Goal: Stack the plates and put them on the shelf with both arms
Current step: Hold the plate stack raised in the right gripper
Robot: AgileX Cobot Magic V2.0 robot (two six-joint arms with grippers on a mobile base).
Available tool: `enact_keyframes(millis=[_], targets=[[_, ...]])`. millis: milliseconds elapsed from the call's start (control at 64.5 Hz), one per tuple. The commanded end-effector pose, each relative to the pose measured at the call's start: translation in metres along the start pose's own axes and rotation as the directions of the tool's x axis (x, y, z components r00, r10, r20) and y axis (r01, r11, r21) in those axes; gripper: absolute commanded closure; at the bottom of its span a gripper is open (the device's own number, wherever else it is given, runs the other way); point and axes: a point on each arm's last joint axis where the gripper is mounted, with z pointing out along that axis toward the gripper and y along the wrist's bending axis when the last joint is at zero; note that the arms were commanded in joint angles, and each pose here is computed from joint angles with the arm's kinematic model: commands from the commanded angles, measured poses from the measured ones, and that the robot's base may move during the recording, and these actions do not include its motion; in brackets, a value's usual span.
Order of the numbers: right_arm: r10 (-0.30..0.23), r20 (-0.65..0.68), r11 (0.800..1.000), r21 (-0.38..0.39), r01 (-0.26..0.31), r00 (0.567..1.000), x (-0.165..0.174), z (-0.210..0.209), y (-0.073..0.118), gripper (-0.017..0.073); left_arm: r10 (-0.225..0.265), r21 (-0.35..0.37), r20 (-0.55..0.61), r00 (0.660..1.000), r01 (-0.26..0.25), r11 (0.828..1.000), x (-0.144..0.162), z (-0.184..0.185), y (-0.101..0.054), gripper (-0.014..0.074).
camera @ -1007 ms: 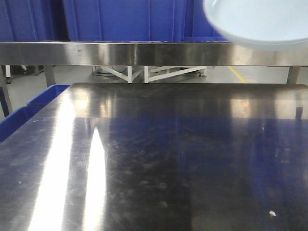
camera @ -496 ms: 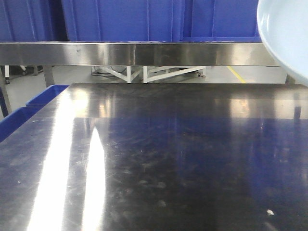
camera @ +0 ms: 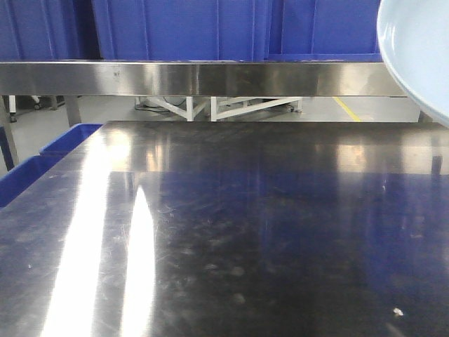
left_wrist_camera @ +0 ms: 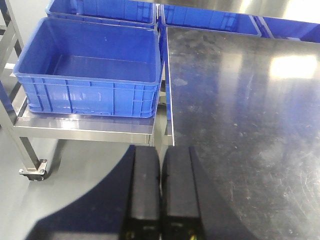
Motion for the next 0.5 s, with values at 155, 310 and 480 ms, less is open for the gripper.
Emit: enact_keyframes(millis=[155, 310, 480], targets=[[-0.004, 0.124, 1.0, -0.016, 0.006, 0.992, -0.0175, -0.0049, 0.0027, 0.0536, -0.016, 0.017, 0.109, 0.994, 0.014, 1.0, -0.016, -0.0046, -0.0022, 0.0507], [-0.004, 0.124, 1.0, -0.016, 0.006, 0.992, -0.0175, -0.0049, 0.0027, 0.0536, -0.016, 0.017, 0.109, 0.994, 0.014, 1.0, -0.016, -0.0046, -0.0022, 0.0507], [-0.004, 0.124, 1.0, -0.016, 0.006, 0.992, -0.0175, -0.0049, 0.0027, 0.0536, -0.016, 0.017, 0.109, 0.994, 0.014, 1.0, -0.016, -0.0046, -0.0022, 0.0507]])
